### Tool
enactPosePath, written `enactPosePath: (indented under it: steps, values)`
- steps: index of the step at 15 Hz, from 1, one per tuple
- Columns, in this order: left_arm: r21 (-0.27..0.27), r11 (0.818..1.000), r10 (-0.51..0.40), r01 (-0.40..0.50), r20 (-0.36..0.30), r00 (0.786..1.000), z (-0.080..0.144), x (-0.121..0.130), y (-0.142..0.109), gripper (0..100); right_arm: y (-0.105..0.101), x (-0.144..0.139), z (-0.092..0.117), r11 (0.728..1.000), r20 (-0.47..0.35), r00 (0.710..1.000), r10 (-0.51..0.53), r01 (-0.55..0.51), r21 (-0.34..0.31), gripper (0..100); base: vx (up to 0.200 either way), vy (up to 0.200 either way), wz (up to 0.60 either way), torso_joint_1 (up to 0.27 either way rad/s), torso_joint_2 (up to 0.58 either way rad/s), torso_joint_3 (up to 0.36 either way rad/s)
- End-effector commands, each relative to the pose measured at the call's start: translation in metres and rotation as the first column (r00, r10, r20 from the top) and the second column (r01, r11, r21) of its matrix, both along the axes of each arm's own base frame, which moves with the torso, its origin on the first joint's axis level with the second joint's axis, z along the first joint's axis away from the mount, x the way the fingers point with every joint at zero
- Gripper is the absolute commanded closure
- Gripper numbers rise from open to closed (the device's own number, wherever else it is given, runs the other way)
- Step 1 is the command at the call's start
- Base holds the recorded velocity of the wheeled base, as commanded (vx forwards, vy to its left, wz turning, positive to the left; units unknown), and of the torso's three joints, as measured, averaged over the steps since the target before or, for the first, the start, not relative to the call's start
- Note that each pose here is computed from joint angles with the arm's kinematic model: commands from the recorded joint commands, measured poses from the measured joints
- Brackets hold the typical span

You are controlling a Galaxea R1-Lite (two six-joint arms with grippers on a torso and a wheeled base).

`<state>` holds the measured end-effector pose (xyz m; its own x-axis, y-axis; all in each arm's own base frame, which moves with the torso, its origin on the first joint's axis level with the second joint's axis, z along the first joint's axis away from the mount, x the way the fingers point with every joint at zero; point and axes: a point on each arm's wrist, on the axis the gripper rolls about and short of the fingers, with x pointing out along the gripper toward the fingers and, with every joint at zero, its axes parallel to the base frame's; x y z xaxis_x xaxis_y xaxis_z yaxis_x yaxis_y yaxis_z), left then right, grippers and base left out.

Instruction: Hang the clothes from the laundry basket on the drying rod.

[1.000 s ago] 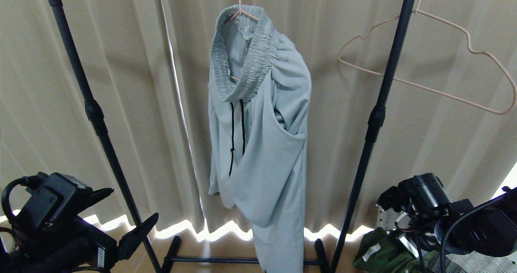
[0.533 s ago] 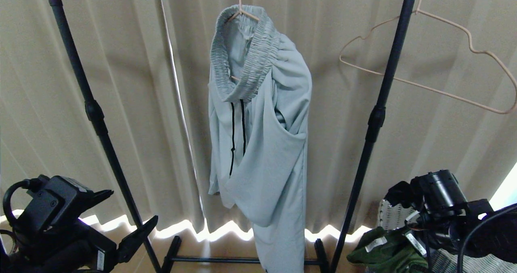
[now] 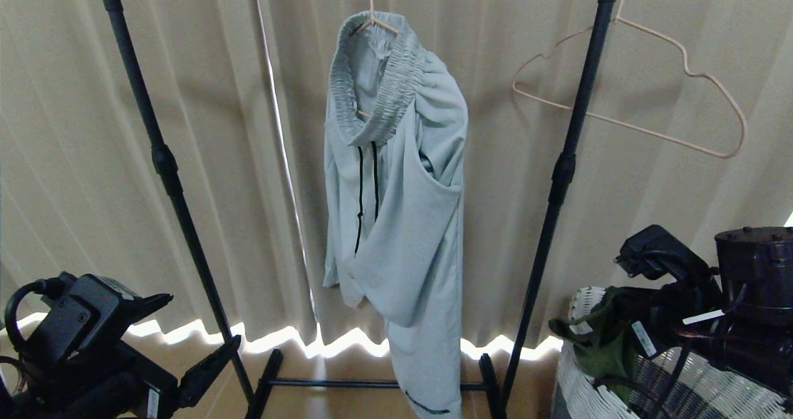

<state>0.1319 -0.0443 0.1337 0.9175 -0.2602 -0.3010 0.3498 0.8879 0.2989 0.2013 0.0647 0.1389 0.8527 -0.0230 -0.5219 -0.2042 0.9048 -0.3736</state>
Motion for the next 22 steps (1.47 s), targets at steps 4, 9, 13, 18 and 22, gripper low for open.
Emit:
enactPosePath:
  steps: [4, 9, 13, 18, 22]
  values:
    - [0.022, 1.000, -0.009, 0.009, 0.022, 1.000, -0.001, -0.009, 0.003, 0, 0.006, 0.001, 0.021, 0.998, 0.115, 0.992, 0.056, -0.055, -0.012, 100, -0.200, 0.000, 0.00, 0.004, 0.00, 0.001]
    - [0.059, 0.984, -0.172, 0.167, 0.082, 0.982, 0.017, 0.002, -0.024, 0, 0.032, 0.012, 0.061, 0.989, 0.243, 0.959, 0.143, -0.150, 0.011, 100, -0.040, 0.000, 0.00, 0.000, 0.00, 0.000]
    - [0.177, 0.945, -0.282, 0.274, 0.022, 0.959, 0.011, 0.035, -0.058, 0, 0.065, 0.006, 0.092, 0.957, 0.336, 0.906, 0.256, -0.288, 0.047, 100, 0.000, 0.000, 0.00, 0.000, 0.00, 0.000]
    - [0.109, 0.878, -0.472, 0.467, 0.029, 0.881, 0.020, 0.039, -0.115, 0, 0.088, -0.005, 0.105, 0.882, 0.380, 0.833, 0.401, -0.464, 0.085, 100, 0.000, 0.000, 0.00, 0.000, 0.00, 0.000]
    - [0.009, 0.841, -0.542, 0.542, -0.002, 0.841, 0.017, 0.059, -0.164, 0, 0.101, -0.018, 0.114, 0.807, 0.410, 0.783, 0.468, -0.567, 0.162, 100, 0.000, 0.000, 0.00, 0.000, 0.00, 0.000]
